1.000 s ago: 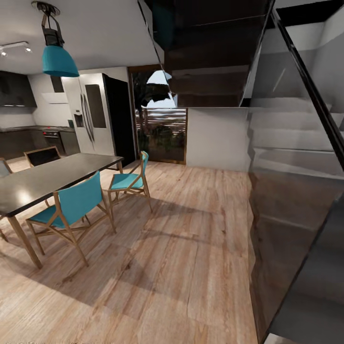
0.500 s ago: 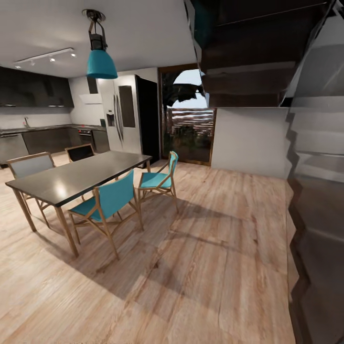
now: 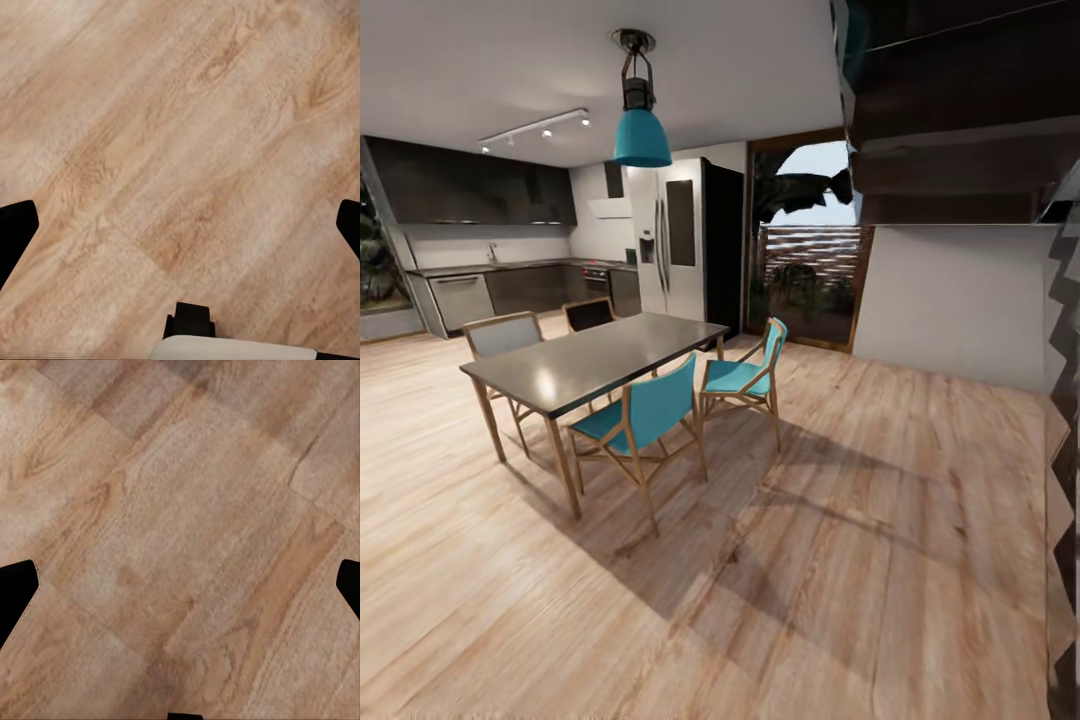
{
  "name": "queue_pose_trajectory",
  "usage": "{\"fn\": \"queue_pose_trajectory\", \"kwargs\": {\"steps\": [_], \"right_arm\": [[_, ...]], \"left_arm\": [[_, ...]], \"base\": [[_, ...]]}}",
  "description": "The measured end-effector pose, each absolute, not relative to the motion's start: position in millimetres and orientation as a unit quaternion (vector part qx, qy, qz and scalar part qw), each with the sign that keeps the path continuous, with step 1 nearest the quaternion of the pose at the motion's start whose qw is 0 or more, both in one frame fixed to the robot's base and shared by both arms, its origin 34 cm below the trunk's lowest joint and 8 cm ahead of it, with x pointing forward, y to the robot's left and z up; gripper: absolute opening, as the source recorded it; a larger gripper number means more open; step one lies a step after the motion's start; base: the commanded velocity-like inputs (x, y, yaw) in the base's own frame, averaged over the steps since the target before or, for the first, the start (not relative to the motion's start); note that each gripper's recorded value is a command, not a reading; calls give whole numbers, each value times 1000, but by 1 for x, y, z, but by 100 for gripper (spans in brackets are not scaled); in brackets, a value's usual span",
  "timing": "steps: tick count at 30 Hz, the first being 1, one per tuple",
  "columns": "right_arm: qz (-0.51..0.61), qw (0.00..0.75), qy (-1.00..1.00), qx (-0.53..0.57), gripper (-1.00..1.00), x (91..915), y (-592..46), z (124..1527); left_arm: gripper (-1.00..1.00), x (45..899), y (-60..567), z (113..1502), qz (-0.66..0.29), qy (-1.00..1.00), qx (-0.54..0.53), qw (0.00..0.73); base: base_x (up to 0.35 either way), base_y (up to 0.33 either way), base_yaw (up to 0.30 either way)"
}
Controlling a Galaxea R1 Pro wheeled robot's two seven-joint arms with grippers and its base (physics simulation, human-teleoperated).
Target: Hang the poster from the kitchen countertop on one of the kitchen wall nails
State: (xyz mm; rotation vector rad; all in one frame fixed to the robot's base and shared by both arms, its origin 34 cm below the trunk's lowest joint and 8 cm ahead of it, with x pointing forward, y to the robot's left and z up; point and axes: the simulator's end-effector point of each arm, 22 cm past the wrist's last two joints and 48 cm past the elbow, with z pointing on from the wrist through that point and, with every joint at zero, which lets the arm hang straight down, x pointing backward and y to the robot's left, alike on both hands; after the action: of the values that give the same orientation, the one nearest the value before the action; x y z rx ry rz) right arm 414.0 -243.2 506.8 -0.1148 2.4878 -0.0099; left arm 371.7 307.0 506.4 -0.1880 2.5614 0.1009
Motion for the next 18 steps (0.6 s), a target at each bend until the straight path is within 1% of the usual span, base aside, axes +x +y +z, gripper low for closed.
{"fn": "queue_pose_trajectory", "kwargs": {"steps": [7, 12, 18], "right_arm": [[-2, 319, 947, -45, 100, 413, -242, 506], [-2, 319, 947, -45, 100, 413, -242, 507], [-3, 320, 946, -45, 100, 413, -242, 507]], "left_arm": [[100, 371, 307, 506, 38, 956, -70, 281], [100, 371, 307, 507, 38, 956, -70, 282], [100, 371, 307, 507, 38, 956, -70, 282]], "base": [[18, 18, 124], [195, 175, 251], [233, 227, 285]]}}
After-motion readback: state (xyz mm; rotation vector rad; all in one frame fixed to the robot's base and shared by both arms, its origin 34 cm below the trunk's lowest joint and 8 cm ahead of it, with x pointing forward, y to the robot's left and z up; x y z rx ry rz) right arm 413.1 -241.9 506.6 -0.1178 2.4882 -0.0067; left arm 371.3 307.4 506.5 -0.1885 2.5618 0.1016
